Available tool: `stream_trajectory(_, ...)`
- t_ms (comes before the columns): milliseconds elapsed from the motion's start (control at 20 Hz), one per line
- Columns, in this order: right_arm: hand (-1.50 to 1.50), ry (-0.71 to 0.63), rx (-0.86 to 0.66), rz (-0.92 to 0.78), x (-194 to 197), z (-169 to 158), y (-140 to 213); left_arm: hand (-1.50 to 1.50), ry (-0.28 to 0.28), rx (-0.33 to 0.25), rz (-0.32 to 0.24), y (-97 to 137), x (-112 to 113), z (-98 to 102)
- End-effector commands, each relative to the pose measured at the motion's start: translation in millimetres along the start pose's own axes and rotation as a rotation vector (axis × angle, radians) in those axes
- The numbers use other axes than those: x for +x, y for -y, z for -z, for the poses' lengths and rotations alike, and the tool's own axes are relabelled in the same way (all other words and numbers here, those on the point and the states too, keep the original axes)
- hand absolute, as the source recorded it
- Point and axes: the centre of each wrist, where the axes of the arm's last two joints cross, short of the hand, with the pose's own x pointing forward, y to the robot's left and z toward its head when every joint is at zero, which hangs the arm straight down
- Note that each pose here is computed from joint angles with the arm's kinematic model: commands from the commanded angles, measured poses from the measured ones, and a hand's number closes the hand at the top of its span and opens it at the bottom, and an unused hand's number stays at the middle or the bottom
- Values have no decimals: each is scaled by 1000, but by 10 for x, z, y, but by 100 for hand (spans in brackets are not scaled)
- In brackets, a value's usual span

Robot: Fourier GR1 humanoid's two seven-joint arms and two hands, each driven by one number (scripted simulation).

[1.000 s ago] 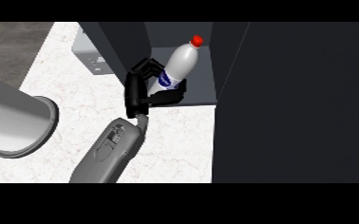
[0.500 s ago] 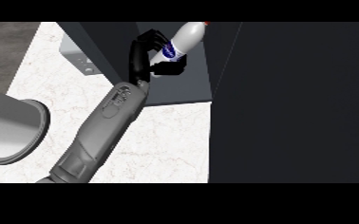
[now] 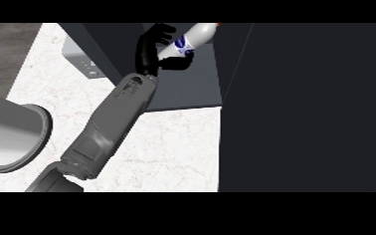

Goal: Pick up the bottled water, place it into the cabinet and close the cabinet

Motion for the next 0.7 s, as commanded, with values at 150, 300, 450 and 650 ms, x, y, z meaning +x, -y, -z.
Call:
stream_trajectory(150,-150,1,22,-2,41,-15,-65,-150,-10,15,78,-204,-170,141)
stream_trajectory(300,-150,-1,-2,-5,-11,-19,-29,-150,-47,30,58,-238,-173,175)
stream_trajectory(450,-150,9,-1,-2,0,-34,-80,-150,-55,37,75,-193,-333,52)
stream_trajectory(650,-150,8,12,2,58,-46,-15,-150,-8,46,31,-366,-265,207)
